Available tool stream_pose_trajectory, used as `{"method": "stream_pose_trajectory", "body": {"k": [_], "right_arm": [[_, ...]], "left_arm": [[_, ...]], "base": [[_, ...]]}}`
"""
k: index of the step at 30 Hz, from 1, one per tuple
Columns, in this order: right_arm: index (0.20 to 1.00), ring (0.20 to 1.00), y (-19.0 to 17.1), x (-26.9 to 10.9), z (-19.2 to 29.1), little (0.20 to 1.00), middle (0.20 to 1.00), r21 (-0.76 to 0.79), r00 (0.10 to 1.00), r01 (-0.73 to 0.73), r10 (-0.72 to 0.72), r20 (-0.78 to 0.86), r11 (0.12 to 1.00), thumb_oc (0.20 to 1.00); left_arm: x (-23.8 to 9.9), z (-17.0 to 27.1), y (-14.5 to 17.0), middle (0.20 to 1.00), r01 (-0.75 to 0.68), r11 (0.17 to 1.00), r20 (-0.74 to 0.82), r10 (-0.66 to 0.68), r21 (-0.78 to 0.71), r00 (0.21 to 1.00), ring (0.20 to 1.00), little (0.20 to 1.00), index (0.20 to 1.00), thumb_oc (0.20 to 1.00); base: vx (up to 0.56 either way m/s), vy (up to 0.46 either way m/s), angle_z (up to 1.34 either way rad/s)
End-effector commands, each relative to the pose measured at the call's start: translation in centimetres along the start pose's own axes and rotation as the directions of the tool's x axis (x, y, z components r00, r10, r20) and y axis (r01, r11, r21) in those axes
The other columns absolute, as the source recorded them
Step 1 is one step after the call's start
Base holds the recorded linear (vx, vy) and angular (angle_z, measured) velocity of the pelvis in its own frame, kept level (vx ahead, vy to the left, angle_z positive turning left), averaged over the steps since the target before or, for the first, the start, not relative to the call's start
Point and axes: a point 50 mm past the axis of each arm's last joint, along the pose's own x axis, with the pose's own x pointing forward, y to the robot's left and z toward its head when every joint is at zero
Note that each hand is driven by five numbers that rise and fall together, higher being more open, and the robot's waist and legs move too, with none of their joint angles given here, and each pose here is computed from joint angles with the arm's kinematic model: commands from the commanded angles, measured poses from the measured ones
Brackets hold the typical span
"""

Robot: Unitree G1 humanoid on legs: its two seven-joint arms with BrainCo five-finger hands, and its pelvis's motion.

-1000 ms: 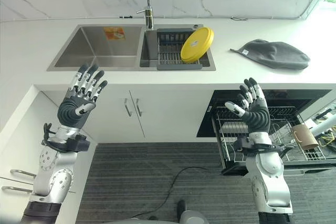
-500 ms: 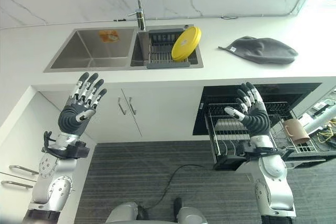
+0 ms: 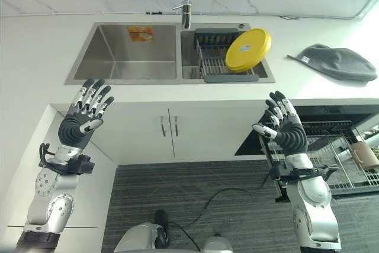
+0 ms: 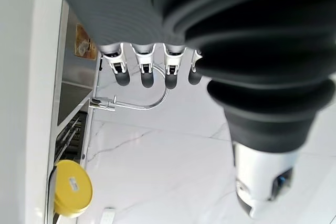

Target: Place the dishes in the dishwasher.

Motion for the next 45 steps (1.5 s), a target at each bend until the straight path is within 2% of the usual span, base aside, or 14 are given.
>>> {"method": "stream_pose_trajectory", "body": {"k": [1,9,11,19,25,31,34,40,45], "right_arm": [[1.0,1.0,-0.2,0.6,2.0,1.0,1.0,-0.022,0.994,0.003,0.0,0.108,1.0,1.0],[1.0,1.0,0.2,0.0,1.4,1.0,1.0,-0.033,0.997,0.027,-0.024,0.072,0.999,1.0],[1.0,1.0,0.7,0.3,1.1,1.0,1.0,-0.041,0.998,-0.027,0.029,0.062,0.999,1.0],[1.0,1.0,0.5,1.0,1.9,1.0,1.0,-0.059,0.993,-0.078,0.082,0.082,0.995,1.0],[1.0,1.0,0.5,1.7,2.2,1.0,1.0,-0.055,0.99,-0.102,0.106,0.09,0.993,1.0],[1.0,1.0,0.8,1.7,2.3,1.0,1.0,0.034,0.991,-0.086,0.082,0.107,0.996,1.0],[1.0,1.0,0.6,1.1,2.2,1.0,1.0,0.016,0.992,-0.093,0.091,0.091,0.996,1.0],[1.0,1.0,1.1,1.5,2.6,1.0,1.0,-0.004,0.983,-0.148,0.148,0.112,0.989,1.0],[1.0,1.0,1.9,2.1,3.4,1.0,1.0,-0.021,0.969,-0.157,0.159,0.19,0.987,1.0]], "left_arm": [[-0.6,1.6,-0.4,1.0,0.025,0.996,0.053,-0.03,0.089,0.998,1.0,1.0,1.0,1.0],[-0.4,1.7,-1.1,1.0,0.081,0.962,-0.003,-0.083,0.261,0.997,1.0,1.0,1.0,1.0],[0.4,1.3,-1.7,1.0,0.099,0.962,-0.01,-0.1,0.256,0.995,1.0,1.0,1.0,1.0],[1.2,1.7,-1.6,1.0,0.095,0.963,0.018,-0.102,0.254,0.995,1.0,1.0,1.0,1.0],[1.1,1.7,-1.4,1.0,0.076,0.978,0.017,-0.081,0.195,0.997,1.0,1.0,1.0,1.0],[0.4,1.4,-1.1,1.0,0.072,0.974,-0.007,-0.073,0.213,0.997,1.0,1.0,1.0,1.0],[-0.6,1.5,-0.8,1.0,0.059,0.974,-0.006,-0.059,0.217,0.998,1.0,1.0,1.0,1.0],[-1.5,1.1,-1.0,1.0,0.061,0.97,-0.023,-0.057,0.234,0.998,1.0,1.0,1.0,1.0],[0.1,0.6,-1.7,1.0,0.076,0.969,-0.014,-0.074,0.237,0.997,1.0,1.0,1.0,1.0]], "base": [[0.14,0.136,0.12],[0.11,0.229,0.14],[0.21,0.152,-0.09],[0.18,-0.263,0.01],[0.15,-0.375,0.23],[0.1,-0.314,-0.03],[0.03,-0.213,0.07],[0.07,0.007,-0.02],[0.08,0.16,-0.02]]}}
